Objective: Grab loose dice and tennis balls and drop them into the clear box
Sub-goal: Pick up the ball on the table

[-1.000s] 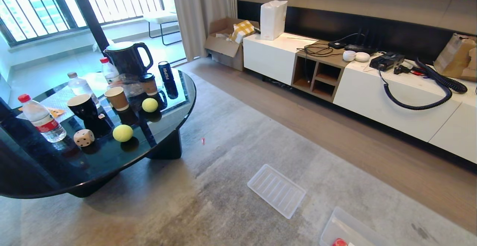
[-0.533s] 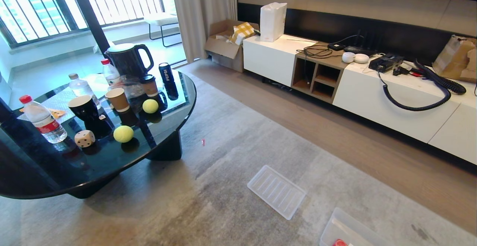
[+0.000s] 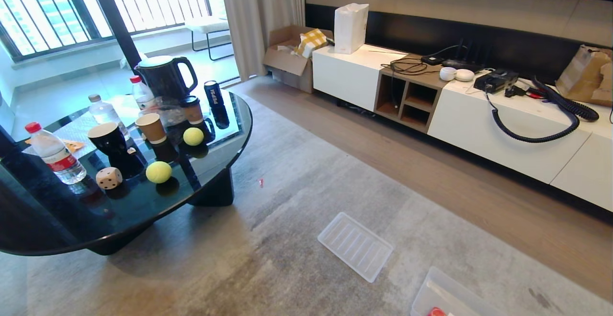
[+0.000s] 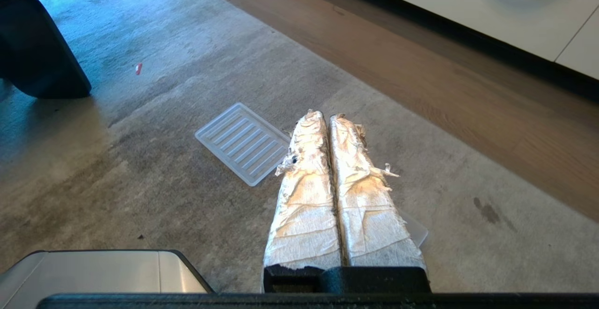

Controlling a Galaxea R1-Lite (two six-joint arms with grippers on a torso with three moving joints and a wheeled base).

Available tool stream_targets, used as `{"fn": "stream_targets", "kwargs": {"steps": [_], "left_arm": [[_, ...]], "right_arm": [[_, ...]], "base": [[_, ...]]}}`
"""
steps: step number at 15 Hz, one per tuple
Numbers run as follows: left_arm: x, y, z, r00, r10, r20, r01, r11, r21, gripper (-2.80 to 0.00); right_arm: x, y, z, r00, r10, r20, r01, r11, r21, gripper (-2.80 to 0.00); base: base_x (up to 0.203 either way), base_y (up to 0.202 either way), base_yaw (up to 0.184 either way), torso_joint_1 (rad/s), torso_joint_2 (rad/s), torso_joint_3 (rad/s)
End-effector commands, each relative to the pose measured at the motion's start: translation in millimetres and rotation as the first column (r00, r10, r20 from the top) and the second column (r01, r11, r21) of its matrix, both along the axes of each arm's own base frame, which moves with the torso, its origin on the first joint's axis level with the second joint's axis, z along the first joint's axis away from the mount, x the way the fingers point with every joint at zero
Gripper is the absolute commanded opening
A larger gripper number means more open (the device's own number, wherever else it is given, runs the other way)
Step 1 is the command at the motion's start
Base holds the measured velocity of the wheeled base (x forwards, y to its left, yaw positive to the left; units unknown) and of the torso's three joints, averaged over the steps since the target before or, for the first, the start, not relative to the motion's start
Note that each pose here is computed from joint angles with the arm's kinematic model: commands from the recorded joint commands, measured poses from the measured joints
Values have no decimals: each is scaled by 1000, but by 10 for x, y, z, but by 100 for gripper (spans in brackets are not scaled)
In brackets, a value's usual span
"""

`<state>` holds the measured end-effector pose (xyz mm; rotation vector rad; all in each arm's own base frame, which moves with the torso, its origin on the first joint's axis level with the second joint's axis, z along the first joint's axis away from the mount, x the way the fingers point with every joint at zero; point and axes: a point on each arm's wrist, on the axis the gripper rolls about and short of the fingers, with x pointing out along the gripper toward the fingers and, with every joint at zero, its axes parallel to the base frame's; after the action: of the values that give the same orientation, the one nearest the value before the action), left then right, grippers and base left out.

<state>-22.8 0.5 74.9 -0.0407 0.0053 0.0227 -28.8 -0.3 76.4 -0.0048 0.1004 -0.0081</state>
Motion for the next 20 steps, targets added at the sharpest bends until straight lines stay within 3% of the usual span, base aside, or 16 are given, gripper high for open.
{"fn": "stream_targets", "kwargs": {"steps": [1,5,20], "left_arm": [[0,0,0,1000,1,0,-1,1000,-1,-280],[0,1,0,1000,2,0,-2,1000,-2,-280],[0,1,-2,1000,7,-1,-7,1000,-21,-280]], "right_arm": [[1,0,-1,1000,1,-2,-1,1000,0,-280],[1,0,-1,1000,1,-2,-1,1000,0,-280],[1,0,-1,1000,1,-2,-1,1000,0,-280]], "base": [[0,0,0,0,0,0],[-2,-3,42,0,-1,2],[0,-9,161,3,3,3]]}}
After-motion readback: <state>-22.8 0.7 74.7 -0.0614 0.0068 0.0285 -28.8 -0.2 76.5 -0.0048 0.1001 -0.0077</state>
